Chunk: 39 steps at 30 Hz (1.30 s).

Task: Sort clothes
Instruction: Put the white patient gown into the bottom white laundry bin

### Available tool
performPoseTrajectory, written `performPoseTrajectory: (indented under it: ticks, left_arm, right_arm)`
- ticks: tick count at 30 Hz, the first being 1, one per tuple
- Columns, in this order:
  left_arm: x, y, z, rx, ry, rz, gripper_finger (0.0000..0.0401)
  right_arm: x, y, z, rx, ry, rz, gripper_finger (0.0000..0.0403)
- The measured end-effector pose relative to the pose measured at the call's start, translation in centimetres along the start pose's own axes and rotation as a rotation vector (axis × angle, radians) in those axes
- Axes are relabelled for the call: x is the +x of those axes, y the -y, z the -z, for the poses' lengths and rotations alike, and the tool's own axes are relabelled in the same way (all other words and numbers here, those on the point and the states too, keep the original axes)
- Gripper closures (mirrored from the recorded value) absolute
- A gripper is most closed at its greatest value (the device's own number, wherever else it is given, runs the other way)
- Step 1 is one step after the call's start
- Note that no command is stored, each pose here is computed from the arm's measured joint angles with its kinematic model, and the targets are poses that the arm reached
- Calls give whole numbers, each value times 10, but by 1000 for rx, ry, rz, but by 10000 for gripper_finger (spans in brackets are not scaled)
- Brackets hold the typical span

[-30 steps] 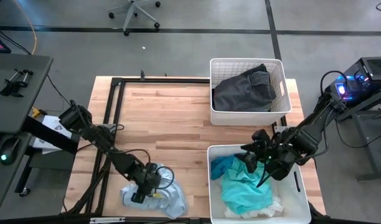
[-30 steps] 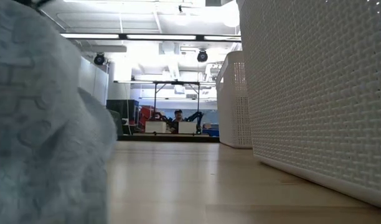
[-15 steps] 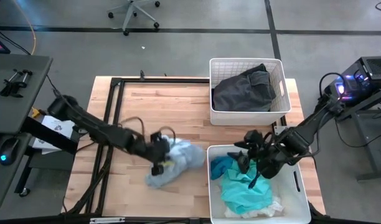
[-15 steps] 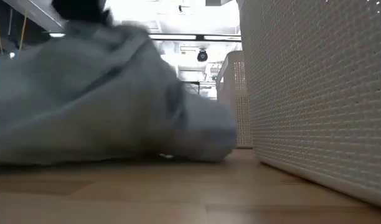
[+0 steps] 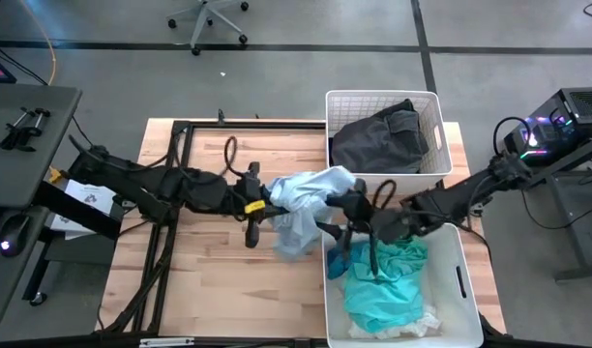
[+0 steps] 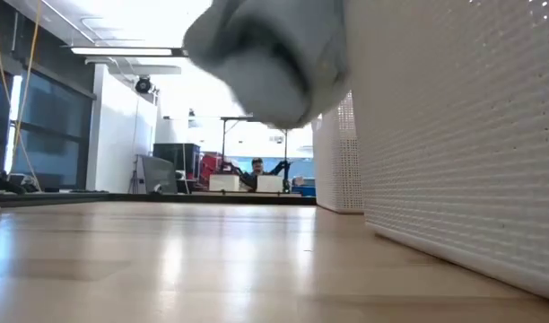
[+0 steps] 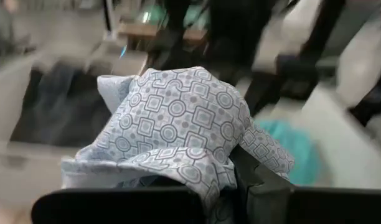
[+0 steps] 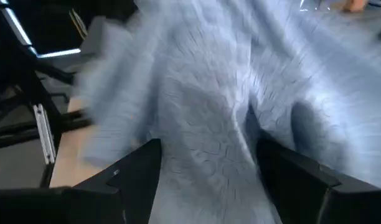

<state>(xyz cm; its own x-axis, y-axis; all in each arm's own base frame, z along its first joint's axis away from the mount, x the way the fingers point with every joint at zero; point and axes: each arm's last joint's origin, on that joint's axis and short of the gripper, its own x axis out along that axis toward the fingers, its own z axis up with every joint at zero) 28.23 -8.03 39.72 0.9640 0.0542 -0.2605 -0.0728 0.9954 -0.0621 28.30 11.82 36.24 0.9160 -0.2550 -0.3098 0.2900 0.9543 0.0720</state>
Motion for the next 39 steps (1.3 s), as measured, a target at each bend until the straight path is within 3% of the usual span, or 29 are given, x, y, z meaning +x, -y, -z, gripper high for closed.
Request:
performPoseTrajectory:
  ticks: [7,11,17,21,31,36,39]
  left_arm:
    - [-1,8,-25,-29,167,145,386]
    - [-2,8,-30,-40,209,168,384]
    - [1,10,-29,-31,206,168,383]
    - [1,9,-28,-26,192,168,375]
    - [-15,4,-33,-55,193,141,284]
    - [-23,0,-33,-53,179,108,247]
    - [-24,-1,-30,-47,152,101,239]
  right_arm:
    - [25,8,-15,26,67,-185,172]
    - [35,5,-19,28,128,-246,233]
    - [43,-2,-26,75,230,-342,374]
    - [39,-6,-27,67,240,-344,386]
    - [-28,-13,-72,-13,392,-244,399]
    - [-87,-14,-104,-94,396,-195,399]
    - [-126,-10,-119,-113,329,-237,400]
